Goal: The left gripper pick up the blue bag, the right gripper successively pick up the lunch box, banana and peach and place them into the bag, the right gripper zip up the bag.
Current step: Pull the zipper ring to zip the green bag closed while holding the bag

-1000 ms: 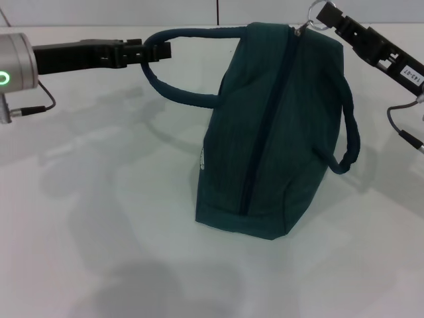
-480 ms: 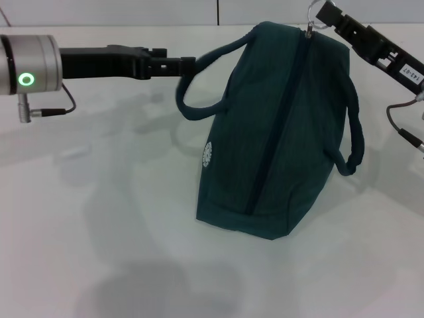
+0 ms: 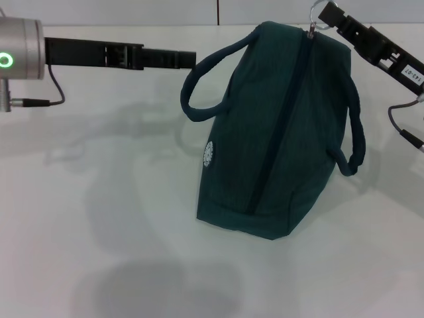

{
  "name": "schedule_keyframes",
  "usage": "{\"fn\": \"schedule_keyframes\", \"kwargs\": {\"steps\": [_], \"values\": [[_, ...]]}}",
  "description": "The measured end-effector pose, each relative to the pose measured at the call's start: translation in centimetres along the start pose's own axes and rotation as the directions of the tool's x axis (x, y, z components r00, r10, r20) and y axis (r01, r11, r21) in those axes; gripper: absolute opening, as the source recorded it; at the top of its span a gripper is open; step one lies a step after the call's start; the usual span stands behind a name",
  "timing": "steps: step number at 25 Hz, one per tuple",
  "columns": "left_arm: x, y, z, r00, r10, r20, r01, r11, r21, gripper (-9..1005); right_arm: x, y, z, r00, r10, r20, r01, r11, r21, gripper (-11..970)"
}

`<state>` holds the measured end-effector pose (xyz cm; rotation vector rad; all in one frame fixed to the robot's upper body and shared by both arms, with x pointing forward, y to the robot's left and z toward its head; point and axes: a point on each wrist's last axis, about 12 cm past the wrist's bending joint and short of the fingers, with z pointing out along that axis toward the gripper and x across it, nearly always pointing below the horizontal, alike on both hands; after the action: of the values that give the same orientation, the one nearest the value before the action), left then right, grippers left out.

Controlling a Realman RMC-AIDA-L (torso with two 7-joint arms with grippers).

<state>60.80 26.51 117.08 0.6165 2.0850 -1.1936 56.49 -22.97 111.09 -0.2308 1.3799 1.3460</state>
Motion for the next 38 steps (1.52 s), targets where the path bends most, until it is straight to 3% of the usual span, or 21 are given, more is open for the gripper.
{"fn": "schedule_keyframes", "kwargs": {"steps": [6,11,17,24,34,38], "values": [[-1.0,-2.0,-0.9,0.992,-0.067,-0.109,0.071,0.997,0.033,891,-0.1,0.0,0.2,1.0,-0.002,-0.001,0.002,1.0,-0.004,7],[-2.2,-4.7,-0.6,0.984,-0.044,-0.171,0.058,0.995,0.079,891,-0.1,0.0,0.3,1.0,-0.003,-0.001,0.003,1.0,-0.005,7],[-2.8,-6.9,0.8,0.962,0.019,-0.274,0.005,0.996,0.084,891,-0.1,-0.1,0.2,1.0,-0.001,0.005,0.001,1.0,0.002,7],[-2.3,-6.9,2.5,0.934,0.01,-0.356,0.003,0.999,0.037,891,-0.2,-0.1,0.2,1.0,-0.009,0.006,0.009,1.0,0.001,7],[-1.9,-7.5,4.0,0.927,0.004,-0.376,0.025,0.997,0.07,892,-0.2,0.0,0.3,1.0,-0.011,0.004,0.011,1.0,-0.001,7],[-1.7,-7.0,4.9,0.922,-0.038,-0.386,0.074,0.994,0.078,892,-0.2,-0.1,0.4,1.0,-0.011,0.003,0.011,1.0,-0.001,7]]}}
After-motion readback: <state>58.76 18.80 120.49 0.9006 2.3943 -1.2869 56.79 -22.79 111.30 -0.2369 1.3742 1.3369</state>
